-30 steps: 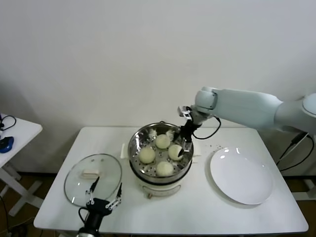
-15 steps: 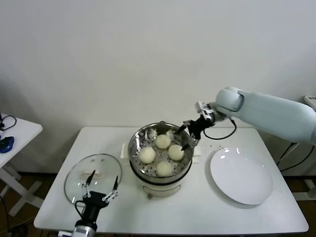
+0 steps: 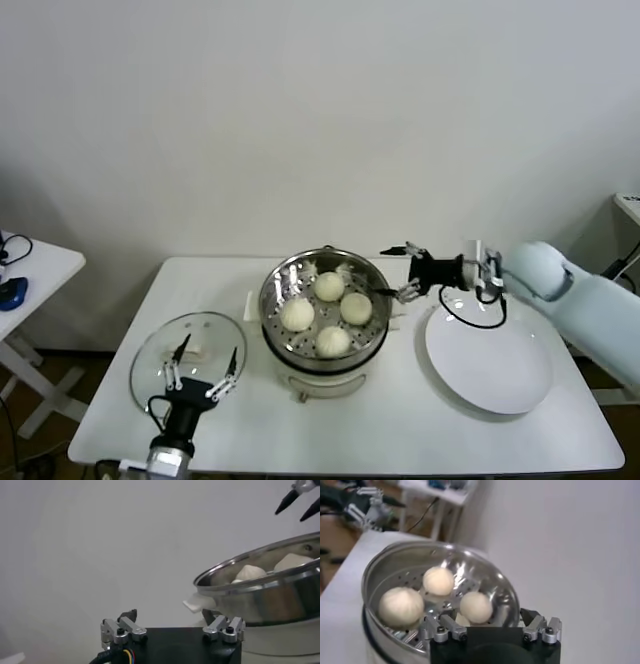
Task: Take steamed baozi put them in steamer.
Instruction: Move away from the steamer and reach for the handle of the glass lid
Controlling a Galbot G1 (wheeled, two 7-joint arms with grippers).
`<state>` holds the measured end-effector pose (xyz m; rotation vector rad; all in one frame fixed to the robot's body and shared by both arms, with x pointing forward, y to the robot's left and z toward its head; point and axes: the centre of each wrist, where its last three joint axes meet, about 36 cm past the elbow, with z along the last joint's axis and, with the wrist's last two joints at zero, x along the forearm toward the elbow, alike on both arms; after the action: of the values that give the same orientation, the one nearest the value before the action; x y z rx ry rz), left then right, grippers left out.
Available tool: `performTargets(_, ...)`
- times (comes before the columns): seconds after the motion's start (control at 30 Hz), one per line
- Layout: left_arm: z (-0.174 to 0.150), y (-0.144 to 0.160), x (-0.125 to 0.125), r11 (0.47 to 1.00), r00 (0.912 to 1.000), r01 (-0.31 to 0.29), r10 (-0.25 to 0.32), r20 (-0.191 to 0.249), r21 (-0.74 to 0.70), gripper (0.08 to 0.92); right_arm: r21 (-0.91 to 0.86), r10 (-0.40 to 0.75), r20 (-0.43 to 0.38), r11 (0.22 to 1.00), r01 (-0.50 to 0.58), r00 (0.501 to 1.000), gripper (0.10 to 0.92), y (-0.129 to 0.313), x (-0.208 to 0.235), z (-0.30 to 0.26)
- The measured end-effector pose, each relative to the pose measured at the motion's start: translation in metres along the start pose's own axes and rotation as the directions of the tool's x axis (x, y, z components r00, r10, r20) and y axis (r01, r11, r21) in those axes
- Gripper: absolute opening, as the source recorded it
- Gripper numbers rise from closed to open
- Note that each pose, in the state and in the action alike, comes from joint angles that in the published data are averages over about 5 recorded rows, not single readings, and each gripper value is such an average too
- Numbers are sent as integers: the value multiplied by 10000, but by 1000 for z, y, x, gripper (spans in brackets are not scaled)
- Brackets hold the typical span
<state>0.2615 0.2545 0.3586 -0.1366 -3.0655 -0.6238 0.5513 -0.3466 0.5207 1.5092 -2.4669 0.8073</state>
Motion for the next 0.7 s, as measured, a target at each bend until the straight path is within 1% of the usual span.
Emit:
performTargets(0.13, -3, 1, 2, 9988, 10000, 47, -51, -83, -485, 823, -445, 1315, 926, 9908, -1278, 9870, 823, 27, 11, 21)
performTargets(0.23, -7, 3, 3, 9944, 9997, 97, -119, -203, -1053, 823, -975, 2472, 1448, 9671, -2348, 9581, 823, 47, 23, 39)
performTargets(0.33, -10, 8, 2, 9787, 9992, 150, -224, -338, -2047, 823, -1596, 3656, 1638, 9264, -3411, 9162, 823, 67, 40, 61)
performTargets(0.4, -12, 12, 0, 9548, 9985, 156, -302, -447, -2967, 823, -1953, 4396, 1610, 8918, -4081, 8837, 823, 81, 53, 76)
performTargets(0.47, -12, 17, -2, 9162, 9977, 128, -385, -563, -4004, 823, -2266, 5050, 1501, 8544, -4676, 8500, 823, 96, 65, 91)
performTargets(0.53, -11, 21, -4, 8647, 9967, 61, -461, -672, -5022, 823, -2525, 5557, 1356, 8200, -5137, 8203, 823, 111, 75, 104)
performTargets(0.7, -2, 27, -10, 7082, 9946, -289, -500, -908, -7054, 823, -2994, 6301, 1033, 7576, -5800, 7696, 823, 145, 87, 127)
